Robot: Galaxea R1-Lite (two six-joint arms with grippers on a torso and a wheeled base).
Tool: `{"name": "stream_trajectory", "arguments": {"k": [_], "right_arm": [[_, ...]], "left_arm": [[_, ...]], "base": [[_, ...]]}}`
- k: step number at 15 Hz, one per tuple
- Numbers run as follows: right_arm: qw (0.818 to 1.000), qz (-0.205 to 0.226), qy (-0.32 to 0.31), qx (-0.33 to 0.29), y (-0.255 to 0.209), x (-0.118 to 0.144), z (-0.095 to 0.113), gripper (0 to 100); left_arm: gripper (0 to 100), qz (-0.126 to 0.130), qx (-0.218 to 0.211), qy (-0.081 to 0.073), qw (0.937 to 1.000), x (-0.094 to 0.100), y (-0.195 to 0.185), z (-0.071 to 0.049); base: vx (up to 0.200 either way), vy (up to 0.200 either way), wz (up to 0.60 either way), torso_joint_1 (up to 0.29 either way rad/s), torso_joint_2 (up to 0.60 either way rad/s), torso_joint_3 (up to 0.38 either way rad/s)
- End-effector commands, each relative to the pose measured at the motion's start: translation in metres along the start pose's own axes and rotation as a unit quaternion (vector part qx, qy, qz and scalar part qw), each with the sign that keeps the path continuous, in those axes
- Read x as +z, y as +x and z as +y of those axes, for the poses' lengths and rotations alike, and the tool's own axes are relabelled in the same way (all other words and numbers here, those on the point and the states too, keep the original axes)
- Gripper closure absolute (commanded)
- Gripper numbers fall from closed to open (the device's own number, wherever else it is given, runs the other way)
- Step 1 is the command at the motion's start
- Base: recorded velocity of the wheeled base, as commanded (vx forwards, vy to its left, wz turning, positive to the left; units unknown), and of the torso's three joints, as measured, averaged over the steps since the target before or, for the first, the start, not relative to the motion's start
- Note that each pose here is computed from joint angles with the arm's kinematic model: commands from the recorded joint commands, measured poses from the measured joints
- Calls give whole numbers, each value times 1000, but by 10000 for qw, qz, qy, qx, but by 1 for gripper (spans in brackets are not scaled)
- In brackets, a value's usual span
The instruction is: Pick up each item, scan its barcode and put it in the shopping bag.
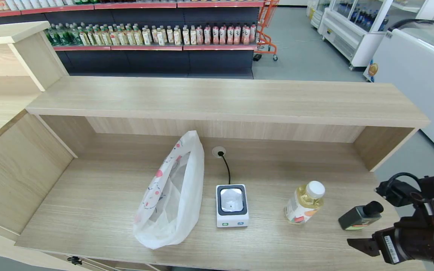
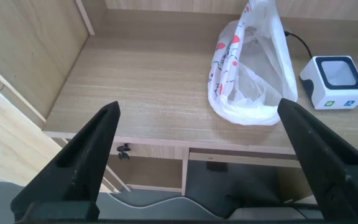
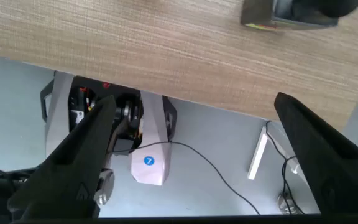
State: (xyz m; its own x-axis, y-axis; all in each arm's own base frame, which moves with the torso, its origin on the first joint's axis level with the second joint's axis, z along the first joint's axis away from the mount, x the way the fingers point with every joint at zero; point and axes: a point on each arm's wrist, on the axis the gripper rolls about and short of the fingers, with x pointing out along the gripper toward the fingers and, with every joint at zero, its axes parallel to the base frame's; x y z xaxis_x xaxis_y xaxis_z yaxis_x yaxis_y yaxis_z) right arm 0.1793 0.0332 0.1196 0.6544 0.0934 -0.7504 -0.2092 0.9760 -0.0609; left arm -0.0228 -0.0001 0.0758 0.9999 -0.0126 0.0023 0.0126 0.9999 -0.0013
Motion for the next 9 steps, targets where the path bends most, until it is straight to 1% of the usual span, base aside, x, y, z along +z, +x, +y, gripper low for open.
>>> {"name": "stream_trajectory", "arguments": {"k": [1,4,5,7,9], "right_arm": [[9991,386,-133,96,31,-2,7,0],[9995,212,-162,144,56,3,11,0],[9996,71,-185,191,65,5,15,0],[9985,-382,-235,305,87,14,26,0],[9966,-613,-343,423,99,16,37,0]], "left_arm": [[0,-4,1,-1,10000,0,0,0],[0,-4,1,-1,10000,0,0,0],[0,-4,1,-1,10000,0,0,0],[0,-4,1,-1,10000,0,0,0],[0,4,1,-1,10000,0,0,0]], "base": [[0,0,0,0,0,0],[0,0,0,0,0,0],[0,0,0,0,0,0],[0,0,0,0,0,0],[0,0,0,0,0,0]]}}
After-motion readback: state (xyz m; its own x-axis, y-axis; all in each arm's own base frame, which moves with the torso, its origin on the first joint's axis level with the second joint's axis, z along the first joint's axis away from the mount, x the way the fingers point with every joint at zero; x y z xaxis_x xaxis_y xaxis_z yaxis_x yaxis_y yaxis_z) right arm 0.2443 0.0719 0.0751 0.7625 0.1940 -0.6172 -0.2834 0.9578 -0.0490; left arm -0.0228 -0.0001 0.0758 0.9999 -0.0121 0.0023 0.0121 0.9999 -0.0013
